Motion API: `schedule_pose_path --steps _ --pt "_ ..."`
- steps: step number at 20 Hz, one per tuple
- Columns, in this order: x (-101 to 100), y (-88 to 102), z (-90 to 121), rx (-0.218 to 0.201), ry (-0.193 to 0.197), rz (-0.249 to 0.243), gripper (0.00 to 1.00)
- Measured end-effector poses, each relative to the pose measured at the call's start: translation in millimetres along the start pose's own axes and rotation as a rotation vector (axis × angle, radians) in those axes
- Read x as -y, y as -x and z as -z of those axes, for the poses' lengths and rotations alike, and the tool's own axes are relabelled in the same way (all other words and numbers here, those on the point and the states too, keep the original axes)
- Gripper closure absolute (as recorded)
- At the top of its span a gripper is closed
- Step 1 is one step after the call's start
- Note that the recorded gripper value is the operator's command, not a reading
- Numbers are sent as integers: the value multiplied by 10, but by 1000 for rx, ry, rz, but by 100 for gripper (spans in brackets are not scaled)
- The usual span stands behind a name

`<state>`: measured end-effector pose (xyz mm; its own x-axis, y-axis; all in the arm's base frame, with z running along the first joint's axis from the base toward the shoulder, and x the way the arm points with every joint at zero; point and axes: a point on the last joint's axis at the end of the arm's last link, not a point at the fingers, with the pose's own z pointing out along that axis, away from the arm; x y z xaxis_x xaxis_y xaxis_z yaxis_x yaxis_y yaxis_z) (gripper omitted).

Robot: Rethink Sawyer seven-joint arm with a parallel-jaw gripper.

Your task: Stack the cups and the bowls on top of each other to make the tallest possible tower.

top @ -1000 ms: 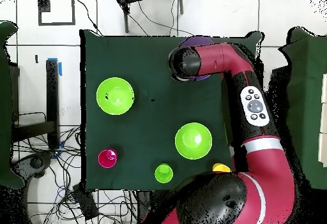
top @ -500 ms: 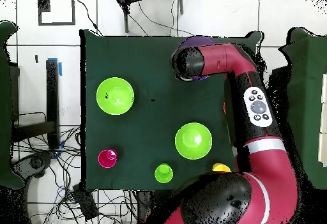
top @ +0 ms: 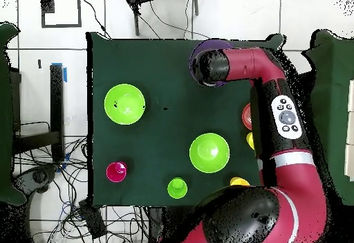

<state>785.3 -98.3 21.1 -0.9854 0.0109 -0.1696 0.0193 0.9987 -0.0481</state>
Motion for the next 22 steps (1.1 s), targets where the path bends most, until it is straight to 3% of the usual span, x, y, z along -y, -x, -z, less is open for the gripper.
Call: schedule_pose_path --steps 8,22 --pt "112 -10 7 0 -3 -13 100" --pt "103 -33 54 -2 -4 -5 100"
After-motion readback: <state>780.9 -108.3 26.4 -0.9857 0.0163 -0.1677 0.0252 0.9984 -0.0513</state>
